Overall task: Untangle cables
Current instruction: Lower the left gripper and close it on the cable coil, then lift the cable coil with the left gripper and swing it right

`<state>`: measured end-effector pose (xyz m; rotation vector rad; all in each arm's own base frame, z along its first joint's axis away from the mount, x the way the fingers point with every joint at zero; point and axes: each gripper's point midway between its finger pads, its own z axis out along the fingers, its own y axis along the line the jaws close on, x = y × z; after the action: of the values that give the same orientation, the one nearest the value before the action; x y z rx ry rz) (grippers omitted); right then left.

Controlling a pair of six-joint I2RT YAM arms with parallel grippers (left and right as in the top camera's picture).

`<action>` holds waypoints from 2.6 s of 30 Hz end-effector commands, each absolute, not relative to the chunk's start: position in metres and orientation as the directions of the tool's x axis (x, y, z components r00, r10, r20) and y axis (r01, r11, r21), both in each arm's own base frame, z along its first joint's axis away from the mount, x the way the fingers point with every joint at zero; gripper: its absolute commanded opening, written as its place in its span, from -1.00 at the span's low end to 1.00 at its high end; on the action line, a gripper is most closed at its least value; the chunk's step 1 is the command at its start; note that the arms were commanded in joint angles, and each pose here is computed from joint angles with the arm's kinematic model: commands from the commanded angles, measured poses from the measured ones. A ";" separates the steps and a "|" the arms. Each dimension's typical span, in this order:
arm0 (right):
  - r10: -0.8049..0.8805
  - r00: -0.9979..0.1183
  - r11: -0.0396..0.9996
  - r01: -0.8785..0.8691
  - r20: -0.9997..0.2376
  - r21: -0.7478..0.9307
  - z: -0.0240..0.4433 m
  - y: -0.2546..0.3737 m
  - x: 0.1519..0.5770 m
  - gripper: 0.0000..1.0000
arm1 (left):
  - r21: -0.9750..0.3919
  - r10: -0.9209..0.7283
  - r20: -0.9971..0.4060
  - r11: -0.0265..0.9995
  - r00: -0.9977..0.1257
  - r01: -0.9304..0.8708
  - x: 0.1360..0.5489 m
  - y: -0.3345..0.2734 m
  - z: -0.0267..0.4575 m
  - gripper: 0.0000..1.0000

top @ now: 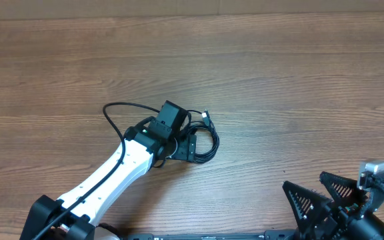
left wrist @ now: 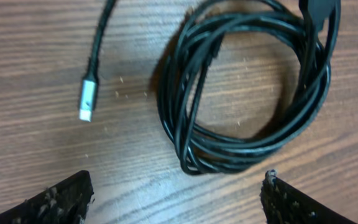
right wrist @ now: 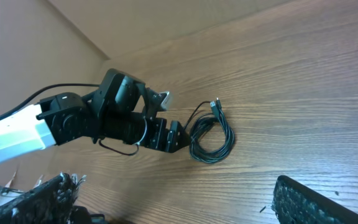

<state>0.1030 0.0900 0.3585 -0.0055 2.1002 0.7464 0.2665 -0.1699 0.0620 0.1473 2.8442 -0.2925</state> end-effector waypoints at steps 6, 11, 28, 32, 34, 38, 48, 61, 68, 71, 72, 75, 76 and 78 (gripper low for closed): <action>0.254 -0.619 0.797 -0.302 -0.743 0.524 0.361 0.096 0.104 1.00 | -0.124 0.106 -0.268 0.982 -0.957 0.144 0.266 -0.175 0.039 0.65; 0.254 -0.619 0.797 -0.301 -0.743 0.524 0.361 0.096 0.103 1.00 | -0.104 0.148 -0.227 0.979 -0.963 0.175 0.260 -0.185 0.018 0.43; 0.233 -0.604 0.818 -0.302 -0.762 0.490 0.360 0.092 0.106 1.00 | -0.092 0.136 -0.189 0.984 -0.972 0.155 0.265 -0.195 0.024 -0.92; 0.238 -0.599 0.837 -0.272 -0.765 0.474 0.357 0.087 0.108 1.00 | -0.096 0.160 -0.218 0.978 -0.963 0.185 0.276 -0.203 0.052 -0.92; 0.240 -0.596 0.848 -0.256 -0.766 0.464 0.356 0.083 0.110 1.00 | -0.107 0.156 -0.238 0.977 -0.959 0.186 0.283 -0.208 0.069 -0.92; 0.247 -0.604 0.872 -0.202 -0.758 0.446 0.349 0.075 0.111 1.00 | -0.125 0.164 -0.287 0.970 -0.944 0.207 0.296 -0.218 0.101 -0.92; 0.259 -0.728 0.863 -0.121 -0.635 0.490 0.299 0.075 0.115 1.00 | -0.091 0.172 -0.344 0.972 -0.923 0.215 0.311 -0.218 0.150 -0.92; 0.236 -0.865 0.797 -0.088 -0.442 0.597 0.233 0.093 0.115 0.99 | -0.097 0.161 -0.365 0.973 -0.917 0.209 0.313 -0.218 0.173 -0.92; 0.147 -0.865 0.783 -0.195 -0.480 0.591 0.230 0.101 0.113 1.00 | -0.110 0.132 -0.393 0.976 -0.910 0.190 0.317 -0.217 0.189 -0.92; 0.084 -0.848 0.791 -0.262 -0.523 0.552 0.229 0.101 0.113 1.00 | -0.122 0.124 -0.415 0.974 -0.901 0.191 0.318 -0.217 0.207 -0.92; 0.071 -0.844 0.792 -0.276 -0.532 0.544 0.228 0.101 0.113 1.00 | -0.126 0.122 -0.423 0.973 -0.898 0.192 0.318 -0.217 0.213 -0.92; 0.068 -0.833 0.793 -0.288 -0.548 0.536 0.230 0.101 0.116 1.00 | -0.132 0.120 -0.432 0.972 -0.894 0.194 0.316 -0.216 0.229 -0.92; 0.068 -0.828 0.794 -0.293 -0.556 0.533 0.232 0.101 0.118 1.00 | -0.132 0.119 -0.431 0.972 -0.894 0.193 0.315 -0.215 0.234 -0.92; 0.066 -0.811 0.790 -0.312 -0.581 0.527 0.236 0.101 0.122 0.99 | -0.132 0.120 -0.432 0.972 -0.894 0.194 0.313 -0.213 0.243 -0.92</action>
<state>0.1184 0.0989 0.2320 -0.1223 2.4210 0.8402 0.3103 -0.2149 0.2071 0.2495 2.7633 -0.1976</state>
